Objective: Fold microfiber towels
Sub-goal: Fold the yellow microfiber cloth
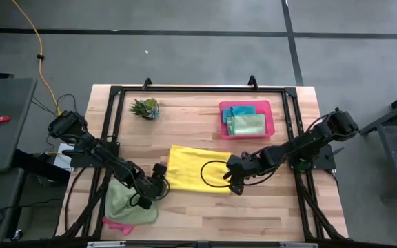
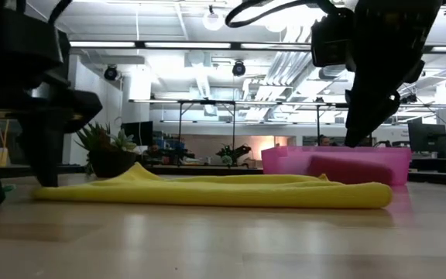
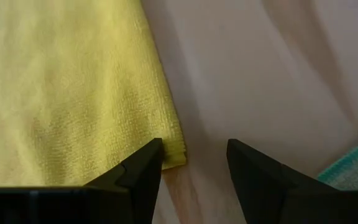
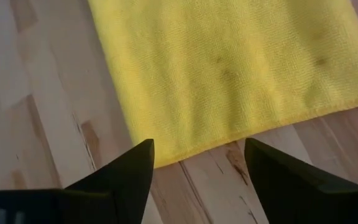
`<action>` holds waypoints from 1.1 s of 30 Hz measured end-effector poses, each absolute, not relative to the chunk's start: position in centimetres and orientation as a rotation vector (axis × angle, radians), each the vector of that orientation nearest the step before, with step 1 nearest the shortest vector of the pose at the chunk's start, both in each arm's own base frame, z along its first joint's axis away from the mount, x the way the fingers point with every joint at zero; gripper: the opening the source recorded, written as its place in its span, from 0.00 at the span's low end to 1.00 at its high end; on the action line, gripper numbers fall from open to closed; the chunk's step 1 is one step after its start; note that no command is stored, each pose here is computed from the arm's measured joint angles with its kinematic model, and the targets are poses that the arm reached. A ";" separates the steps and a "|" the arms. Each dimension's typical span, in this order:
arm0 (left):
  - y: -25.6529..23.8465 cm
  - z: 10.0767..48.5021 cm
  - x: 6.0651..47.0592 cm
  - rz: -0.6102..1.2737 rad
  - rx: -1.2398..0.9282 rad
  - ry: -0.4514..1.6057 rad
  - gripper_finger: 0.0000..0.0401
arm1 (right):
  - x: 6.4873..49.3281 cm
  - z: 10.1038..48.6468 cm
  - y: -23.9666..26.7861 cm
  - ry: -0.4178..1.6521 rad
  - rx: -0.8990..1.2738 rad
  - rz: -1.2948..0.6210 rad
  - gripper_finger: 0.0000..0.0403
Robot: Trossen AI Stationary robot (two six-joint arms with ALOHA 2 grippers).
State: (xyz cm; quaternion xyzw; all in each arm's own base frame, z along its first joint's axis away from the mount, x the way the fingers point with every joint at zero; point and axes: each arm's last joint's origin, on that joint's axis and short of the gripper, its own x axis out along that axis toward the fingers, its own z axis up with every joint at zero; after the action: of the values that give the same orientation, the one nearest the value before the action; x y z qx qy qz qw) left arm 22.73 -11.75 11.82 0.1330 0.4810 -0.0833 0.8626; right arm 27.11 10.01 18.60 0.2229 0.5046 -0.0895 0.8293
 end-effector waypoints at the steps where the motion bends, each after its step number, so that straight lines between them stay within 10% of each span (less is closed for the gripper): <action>1: -11.9 11.7 22.7 -0.176 0.285 1.008 0.42 | 27.1 18.6 10.0 1.073 0.466 -0.188 0.60; 10: -11.9 11.4 22.7 -0.152 0.287 1.013 0.33 | 26.7 18.6 11.1 1.076 0.351 -0.086 0.60; 19: -12.0 11.4 22.7 -0.166 0.265 1.018 0.03 | 26.9 17.2 14.8 1.012 -0.025 0.226 0.60; 33: -12.0 11.4 22.7 -0.154 0.243 1.022 0.01 | 28.1 13.1 16.4 1.015 -0.114 0.223 0.52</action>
State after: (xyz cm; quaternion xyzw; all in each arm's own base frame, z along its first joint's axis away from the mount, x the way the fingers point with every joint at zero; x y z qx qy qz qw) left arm 22.71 -11.96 11.35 0.1159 0.4872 -0.0735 0.8624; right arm 28.10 16.39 13.11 -0.0544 0.4848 0.1063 0.8664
